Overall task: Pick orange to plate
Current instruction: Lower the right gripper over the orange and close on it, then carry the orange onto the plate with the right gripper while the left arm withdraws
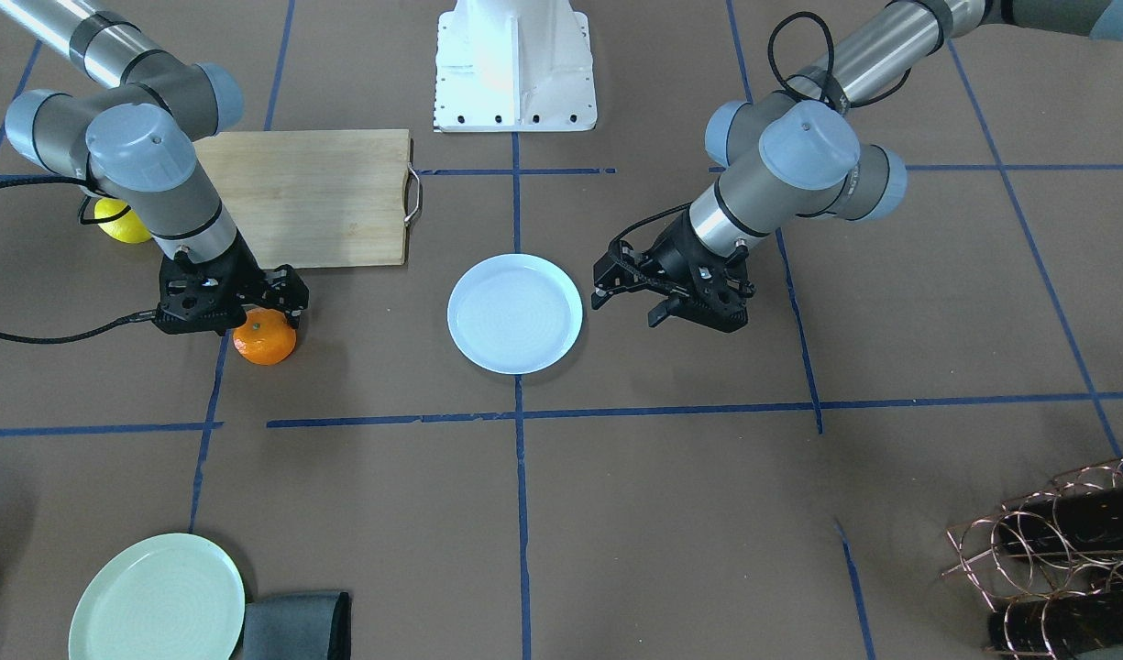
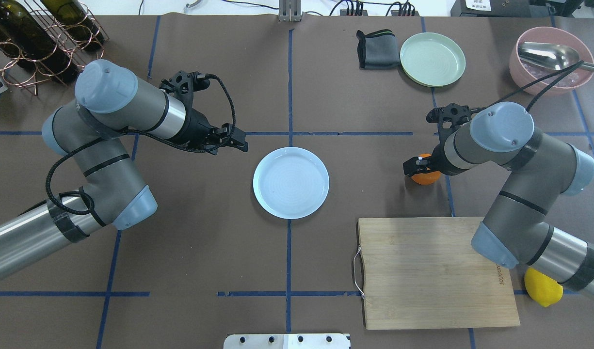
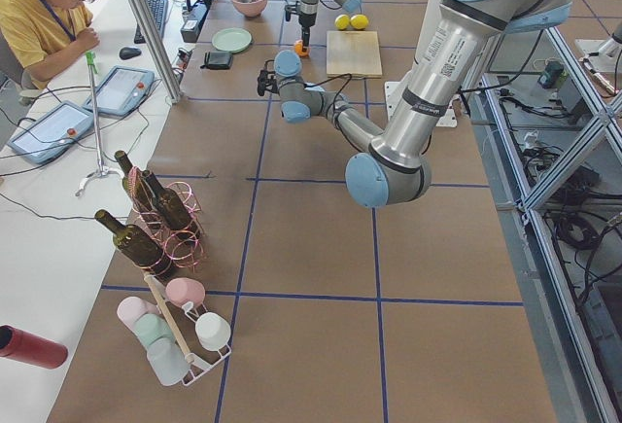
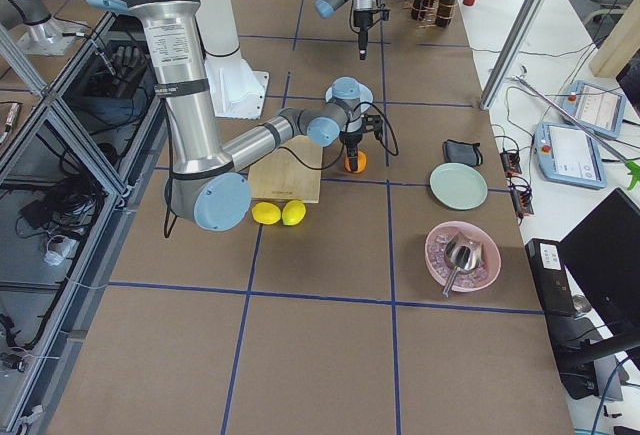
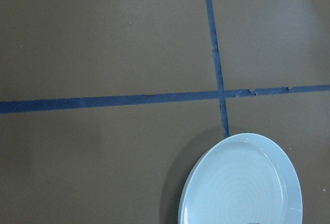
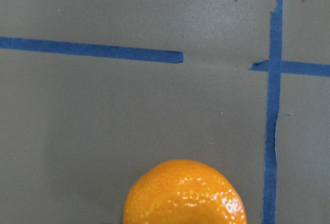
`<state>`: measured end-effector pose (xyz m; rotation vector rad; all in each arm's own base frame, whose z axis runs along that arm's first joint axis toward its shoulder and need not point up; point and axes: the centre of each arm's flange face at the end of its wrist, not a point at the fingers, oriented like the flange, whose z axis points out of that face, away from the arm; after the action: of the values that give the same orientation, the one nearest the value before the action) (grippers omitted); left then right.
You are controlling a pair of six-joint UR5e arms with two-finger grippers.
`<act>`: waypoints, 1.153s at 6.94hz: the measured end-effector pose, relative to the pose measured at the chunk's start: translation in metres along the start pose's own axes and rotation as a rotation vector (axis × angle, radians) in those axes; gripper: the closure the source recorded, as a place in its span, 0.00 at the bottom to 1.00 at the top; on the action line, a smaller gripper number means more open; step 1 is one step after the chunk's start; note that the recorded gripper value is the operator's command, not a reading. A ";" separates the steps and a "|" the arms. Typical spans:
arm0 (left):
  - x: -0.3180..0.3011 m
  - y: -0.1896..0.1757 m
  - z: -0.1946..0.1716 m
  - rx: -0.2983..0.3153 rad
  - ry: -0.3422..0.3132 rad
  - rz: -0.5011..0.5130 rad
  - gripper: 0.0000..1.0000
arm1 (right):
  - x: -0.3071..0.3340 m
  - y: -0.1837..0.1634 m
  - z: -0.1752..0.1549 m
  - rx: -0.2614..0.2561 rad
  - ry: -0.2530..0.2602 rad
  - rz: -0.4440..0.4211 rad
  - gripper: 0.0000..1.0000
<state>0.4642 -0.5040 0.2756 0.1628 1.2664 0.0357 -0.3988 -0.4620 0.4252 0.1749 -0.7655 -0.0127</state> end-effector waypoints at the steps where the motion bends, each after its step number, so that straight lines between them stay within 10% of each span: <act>1: 0.000 0.000 0.000 0.000 0.000 0.000 0.10 | -0.003 -0.002 0.002 -0.001 0.000 0.001 0.00; 3: 0.000 0.001 -0.002 0.001 0.001 0.001 0.10 | -0.004 -0.005 0.009 -0.005 0.008 0.003 0.05; 6: 0.002 0.002 -0.006 0.005 0.008 0.005 0.09 | -0.003 -0.006 0.012 -0.007 0.012 0.006 0.98; 8: 0.008 -0.002 -0.036 0.035 0.037 0.018 0.08 | -0.030 -0.017 -0.003 0.009 -0.022 0.016 1.00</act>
<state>0.4325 -0.5017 0.2571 0.2050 1.3031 0.0325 -0.4176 -0.4765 0.4001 0.1777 -0.7894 0.0036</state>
